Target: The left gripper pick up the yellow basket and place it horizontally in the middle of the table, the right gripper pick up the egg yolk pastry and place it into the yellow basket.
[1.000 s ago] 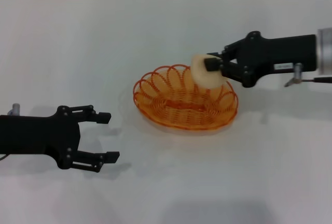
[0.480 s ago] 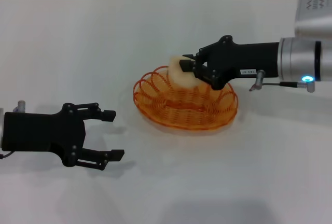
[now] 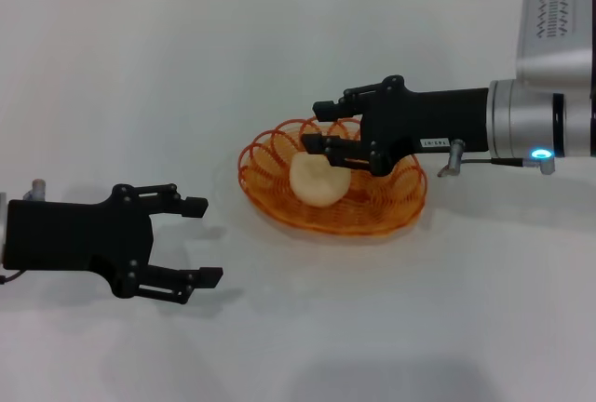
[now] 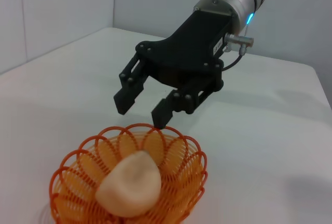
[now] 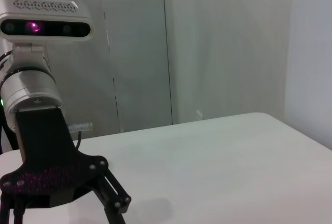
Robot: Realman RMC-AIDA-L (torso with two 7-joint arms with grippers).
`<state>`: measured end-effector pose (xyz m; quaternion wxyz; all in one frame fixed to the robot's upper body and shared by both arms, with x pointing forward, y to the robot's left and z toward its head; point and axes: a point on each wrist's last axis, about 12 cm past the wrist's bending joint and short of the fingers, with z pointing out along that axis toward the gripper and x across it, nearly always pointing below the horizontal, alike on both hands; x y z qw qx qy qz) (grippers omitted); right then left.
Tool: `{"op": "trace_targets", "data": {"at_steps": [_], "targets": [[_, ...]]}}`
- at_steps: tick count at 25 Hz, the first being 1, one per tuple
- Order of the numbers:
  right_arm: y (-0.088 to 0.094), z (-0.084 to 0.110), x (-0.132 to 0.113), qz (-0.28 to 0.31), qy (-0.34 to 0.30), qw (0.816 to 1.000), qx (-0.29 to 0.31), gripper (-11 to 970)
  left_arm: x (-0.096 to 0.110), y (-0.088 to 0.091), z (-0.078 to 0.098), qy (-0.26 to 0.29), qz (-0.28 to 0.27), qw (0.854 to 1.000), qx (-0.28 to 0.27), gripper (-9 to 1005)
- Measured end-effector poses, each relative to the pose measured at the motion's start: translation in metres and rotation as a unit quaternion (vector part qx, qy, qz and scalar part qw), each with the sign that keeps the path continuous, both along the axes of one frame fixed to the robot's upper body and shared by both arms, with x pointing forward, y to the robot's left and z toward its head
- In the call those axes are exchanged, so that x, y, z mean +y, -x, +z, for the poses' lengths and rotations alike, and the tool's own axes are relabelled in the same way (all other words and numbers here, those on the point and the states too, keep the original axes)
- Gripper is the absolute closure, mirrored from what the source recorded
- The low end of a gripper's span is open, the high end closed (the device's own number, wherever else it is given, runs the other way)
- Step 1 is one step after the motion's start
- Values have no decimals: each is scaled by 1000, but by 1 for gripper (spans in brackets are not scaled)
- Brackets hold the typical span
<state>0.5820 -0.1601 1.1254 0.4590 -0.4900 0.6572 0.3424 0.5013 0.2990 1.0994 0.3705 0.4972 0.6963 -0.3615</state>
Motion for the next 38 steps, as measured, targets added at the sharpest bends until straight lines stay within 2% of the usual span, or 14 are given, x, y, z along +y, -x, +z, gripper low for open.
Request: {"op": "trace_targets", "data": {"at_steps": [4, 10, 15, 17, 22, 27, 34, 38], "targets": [[1, 1, -1, 1, -3, 1000, 0, 546, 0, 0, 0, 0, 1, 1000, 0, 108], [4, 8, -10, 16, -20, 1000, 5, 415, 4, 1, 0, -2, 6, 1000, 3, 108], [11, 17, -32, 32, -57, 998, 11, 305, 4, 0, 1, -2, 6, 1000, 2, 108], [16, 21, -43, 37, -73, 997, 6, 91, 4, 0, 1, -2, 7, 1000, 1, 108], [30, 22, -83, 33, -78, 996, 3, 100, 4, 0, 0, -2, 7, 1000, 2, 108], [42, 7, -112, 8, -47, 999, 9, 100, 5, -1, 1, -3, 9, 1000, 2, 108], [55, -20, -117, 14, -11, 999, 28, 100, 6, -3, 2, -4, 9, 1000, 0, 108], [57, -28, -116, 19, 1, 999, 39, 100, 3, -7, 2, -3, 7, 1000, 0, 108]]}}
